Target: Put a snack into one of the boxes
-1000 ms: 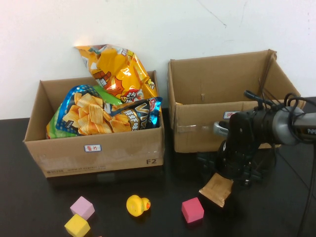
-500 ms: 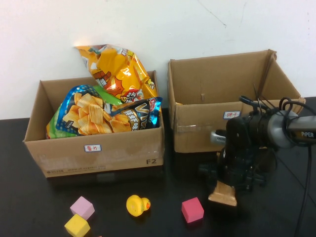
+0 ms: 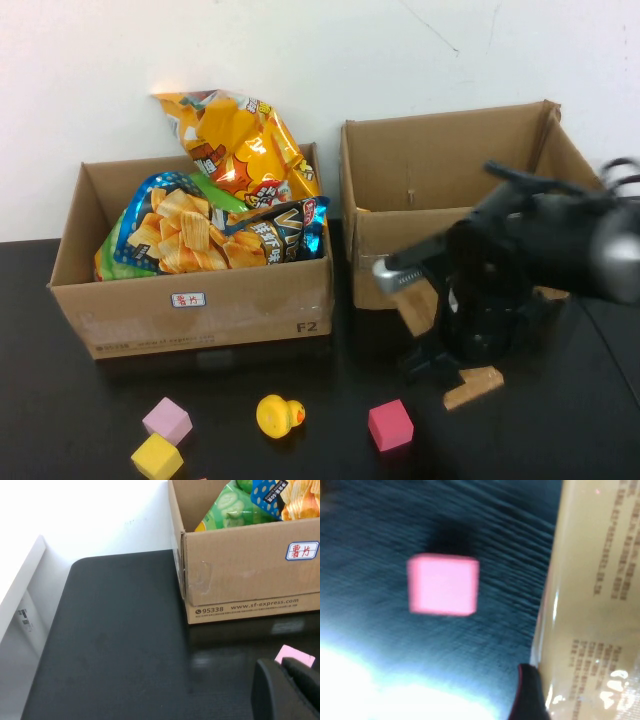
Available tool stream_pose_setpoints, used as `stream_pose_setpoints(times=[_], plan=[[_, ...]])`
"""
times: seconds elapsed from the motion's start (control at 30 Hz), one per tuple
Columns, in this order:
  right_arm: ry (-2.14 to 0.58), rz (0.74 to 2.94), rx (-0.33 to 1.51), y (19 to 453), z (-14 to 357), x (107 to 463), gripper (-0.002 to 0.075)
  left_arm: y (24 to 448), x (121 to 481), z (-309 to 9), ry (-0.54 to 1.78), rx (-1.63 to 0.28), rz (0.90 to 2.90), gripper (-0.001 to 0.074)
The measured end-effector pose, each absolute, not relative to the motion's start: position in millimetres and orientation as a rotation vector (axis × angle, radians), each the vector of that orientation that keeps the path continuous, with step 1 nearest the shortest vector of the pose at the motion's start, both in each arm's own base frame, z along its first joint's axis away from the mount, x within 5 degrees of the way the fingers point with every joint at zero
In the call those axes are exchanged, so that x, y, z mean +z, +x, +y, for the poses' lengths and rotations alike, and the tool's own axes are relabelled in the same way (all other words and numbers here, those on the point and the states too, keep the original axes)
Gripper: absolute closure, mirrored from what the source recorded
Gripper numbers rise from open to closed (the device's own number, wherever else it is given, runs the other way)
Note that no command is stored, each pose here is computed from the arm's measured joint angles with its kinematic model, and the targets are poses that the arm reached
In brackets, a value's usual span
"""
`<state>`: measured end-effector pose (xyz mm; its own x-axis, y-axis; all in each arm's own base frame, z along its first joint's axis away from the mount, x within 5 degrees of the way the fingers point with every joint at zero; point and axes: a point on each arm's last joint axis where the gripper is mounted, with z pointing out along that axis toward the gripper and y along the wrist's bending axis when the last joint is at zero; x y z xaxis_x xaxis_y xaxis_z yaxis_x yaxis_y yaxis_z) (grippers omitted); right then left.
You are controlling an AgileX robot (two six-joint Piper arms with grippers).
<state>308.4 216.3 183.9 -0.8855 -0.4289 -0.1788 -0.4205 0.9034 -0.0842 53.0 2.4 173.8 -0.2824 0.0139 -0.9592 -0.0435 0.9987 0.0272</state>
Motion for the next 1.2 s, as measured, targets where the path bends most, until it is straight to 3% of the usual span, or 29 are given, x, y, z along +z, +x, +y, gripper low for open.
stream_pose_setpoints(times=[0.2,0.4,0.53,0.73,0.93,1.03,1.2], plan=[[-0.751,2.465,0.037,280.4,206.1,277.3,0.0268,53.0,173.8,2.4,-0.022,0.056,1.856,0.0737],[-0.605,2.149,-0.09,317.4,182.3,339.9,0.0268,53.0,173.8,2.4,-0.022,0.056,1.856,0.0738],[-0.531,2.151,-0.165,359.7,169.7,332.6,0.0268,53.0,173.8,2.4,-0.022,0.056,1.856,0.0738],[-0.45,2.257,-0.183,420.0,164.1,281.2,0.0268,53.0,173.8,2.4,-0.022,0.056,1.856,0.0738],[-0.368,2.318,-0.126,438.7,165.2,272.7,0.021,53.0,173.8,2.4,-0.022,0.056,1.856,0.0738],[-0.42,2.338,-0.069,428.9,166.7,288.2,0.0298,53.0,173.8,2.4,-0.022,0.056,1.856,0.0738],[-0.438,2.305,0.088,393.1,163.1,338.8,0.0603,53.0,173.8,2.4,-0.022,0.056,1.856,0.0738]])
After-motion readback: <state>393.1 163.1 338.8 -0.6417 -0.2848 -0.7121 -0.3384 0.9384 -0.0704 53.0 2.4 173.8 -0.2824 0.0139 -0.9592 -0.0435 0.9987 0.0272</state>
